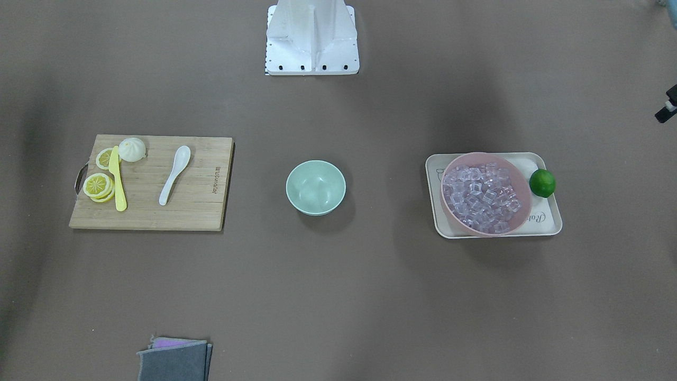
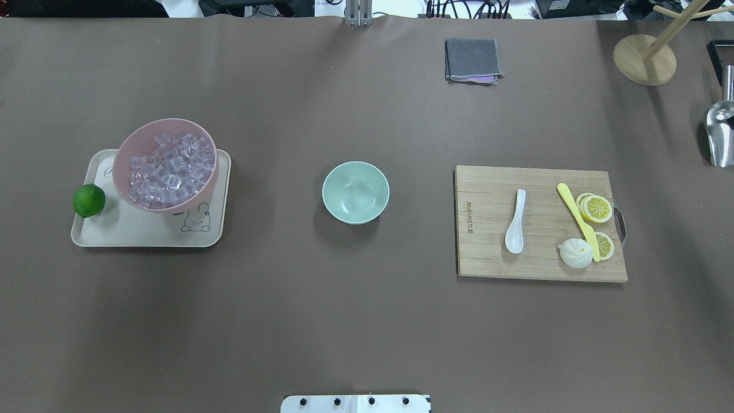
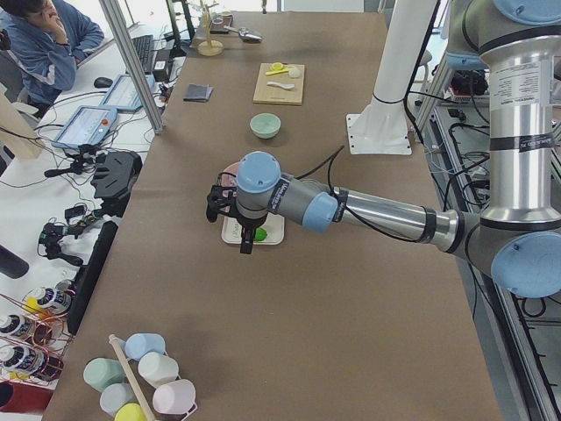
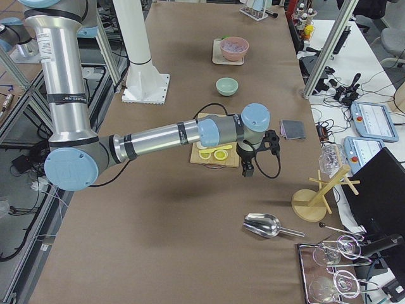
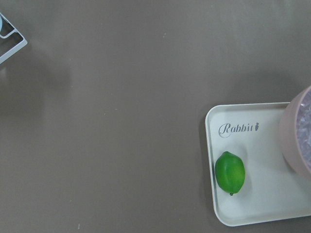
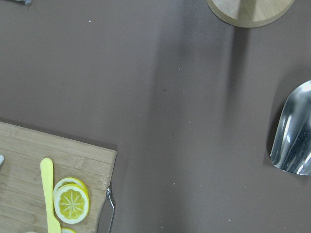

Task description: Put spoon and ice into bowl

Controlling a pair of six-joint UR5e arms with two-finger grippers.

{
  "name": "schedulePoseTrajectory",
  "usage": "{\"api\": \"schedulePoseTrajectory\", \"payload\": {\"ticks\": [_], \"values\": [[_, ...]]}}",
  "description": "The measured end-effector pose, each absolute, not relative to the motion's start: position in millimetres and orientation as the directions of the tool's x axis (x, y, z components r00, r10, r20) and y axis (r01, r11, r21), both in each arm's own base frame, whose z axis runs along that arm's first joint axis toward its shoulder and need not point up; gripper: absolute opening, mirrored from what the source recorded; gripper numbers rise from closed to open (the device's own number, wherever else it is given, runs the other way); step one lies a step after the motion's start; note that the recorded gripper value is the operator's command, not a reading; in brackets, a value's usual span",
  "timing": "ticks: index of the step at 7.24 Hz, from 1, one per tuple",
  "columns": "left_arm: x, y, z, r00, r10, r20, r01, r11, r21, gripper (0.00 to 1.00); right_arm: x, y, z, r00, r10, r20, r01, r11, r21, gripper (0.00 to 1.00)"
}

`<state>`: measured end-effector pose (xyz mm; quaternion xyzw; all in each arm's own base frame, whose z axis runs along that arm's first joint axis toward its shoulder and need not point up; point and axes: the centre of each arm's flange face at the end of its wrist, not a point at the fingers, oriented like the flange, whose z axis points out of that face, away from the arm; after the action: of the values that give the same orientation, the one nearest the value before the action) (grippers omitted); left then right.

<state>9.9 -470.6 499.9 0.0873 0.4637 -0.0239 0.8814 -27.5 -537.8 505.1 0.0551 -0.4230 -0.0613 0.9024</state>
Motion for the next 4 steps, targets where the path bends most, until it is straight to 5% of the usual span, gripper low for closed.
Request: {"api": "schedulePoseTrajectory", "payload": {"ticks": [4], "values": [[118, -499, 431, 0.570, 0.052, -0.820, 0.082, 0.989, 0.119, 0.97, -180, -544, 405, 0.650, -0.070, 0.757, 0.016, 0.997, 0.079, 0.86]]}}
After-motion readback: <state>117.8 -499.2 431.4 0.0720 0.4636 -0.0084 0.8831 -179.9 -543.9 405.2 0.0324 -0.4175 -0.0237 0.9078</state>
